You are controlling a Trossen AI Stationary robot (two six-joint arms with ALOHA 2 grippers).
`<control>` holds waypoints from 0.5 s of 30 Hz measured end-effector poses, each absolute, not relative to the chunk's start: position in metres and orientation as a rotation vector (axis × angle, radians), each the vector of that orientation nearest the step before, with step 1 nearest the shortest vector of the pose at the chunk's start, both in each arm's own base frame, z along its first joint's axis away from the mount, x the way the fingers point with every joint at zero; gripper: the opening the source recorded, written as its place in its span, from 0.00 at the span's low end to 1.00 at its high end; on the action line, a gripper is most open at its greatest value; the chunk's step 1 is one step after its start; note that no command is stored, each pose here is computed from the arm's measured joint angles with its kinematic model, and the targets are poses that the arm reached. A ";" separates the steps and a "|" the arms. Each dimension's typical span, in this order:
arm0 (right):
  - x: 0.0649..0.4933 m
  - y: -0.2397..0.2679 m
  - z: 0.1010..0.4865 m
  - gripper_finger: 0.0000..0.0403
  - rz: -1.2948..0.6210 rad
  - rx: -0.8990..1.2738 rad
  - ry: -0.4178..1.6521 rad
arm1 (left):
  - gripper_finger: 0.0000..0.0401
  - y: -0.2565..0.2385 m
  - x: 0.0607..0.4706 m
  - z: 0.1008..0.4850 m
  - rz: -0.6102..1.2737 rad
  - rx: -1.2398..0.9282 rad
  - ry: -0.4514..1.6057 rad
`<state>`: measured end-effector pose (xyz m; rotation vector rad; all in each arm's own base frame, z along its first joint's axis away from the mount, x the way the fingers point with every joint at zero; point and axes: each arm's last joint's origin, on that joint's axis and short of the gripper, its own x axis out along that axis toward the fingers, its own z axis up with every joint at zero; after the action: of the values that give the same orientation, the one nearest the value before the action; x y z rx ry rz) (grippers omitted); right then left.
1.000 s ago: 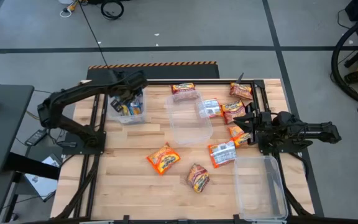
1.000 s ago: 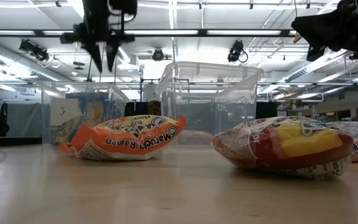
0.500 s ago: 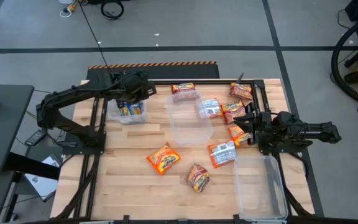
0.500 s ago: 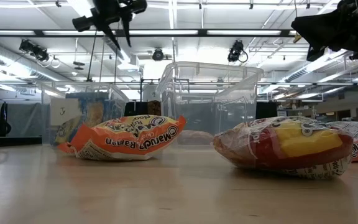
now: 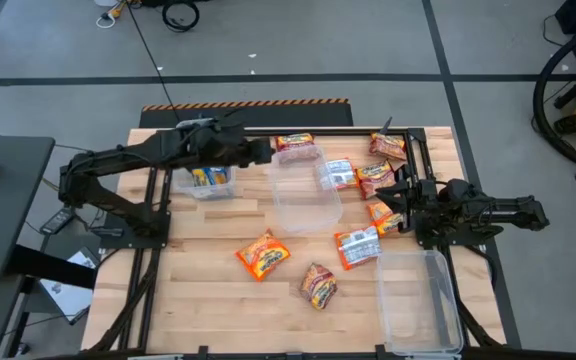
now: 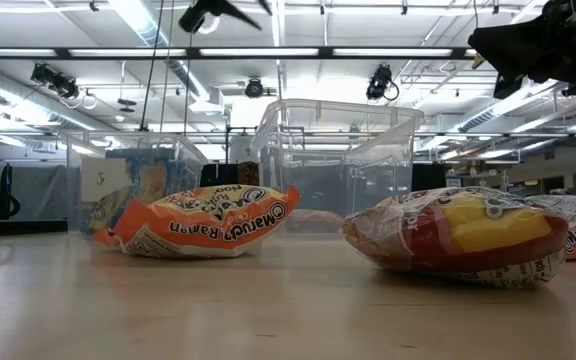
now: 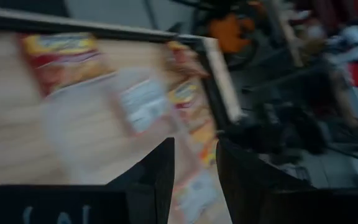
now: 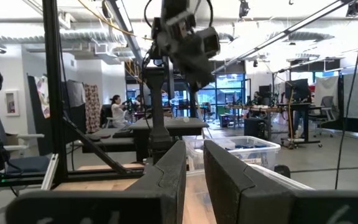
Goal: Sort Maruchan noodles
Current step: Put the red noodle pack into the middle transparent bin
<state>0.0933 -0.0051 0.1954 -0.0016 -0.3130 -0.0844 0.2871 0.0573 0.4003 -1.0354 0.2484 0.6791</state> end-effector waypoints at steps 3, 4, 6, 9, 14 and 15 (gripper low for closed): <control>0.093 -0.005 0.195 0.16 -0.085 -0.002 -0.313 | 0.31 0.056 0.290 0.406 0.634 -0.998 0.205; 0.093 -0.005 0.195 0.16 -0.085 -0.002 -0.313 | 0.31 0.056 0.291 0.407 0.626 -0.992 0.195; 0.093 -0.005 0.196 0.16 -0.084 0.001 -0.316 | 0.31 0.056 0.292 0.408 0.615 -0.976 0.193; 0.092 -0.005 0.199 0.16 -0.045 0.152 -0.361 | 0.31 0.054 0.292 0.408 0.574 -0.979 0.214; 0.086 -0.005 0.212 0.16 0.004 0.419 -0.521 | 0.31 0.032 0.298 0.414 0.453 -0.771 0.231; 0.085 -0.006 0.213 0.16 -0.018 0.470 -0.540 | 0.31 0.027 0.299 0.415 0.427 -0.739 0.229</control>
<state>0.0852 -0.0064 0.2132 0.4701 -0.5401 -0.0180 0.2990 0.0267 0.4150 -0.7391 0.2289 0.4266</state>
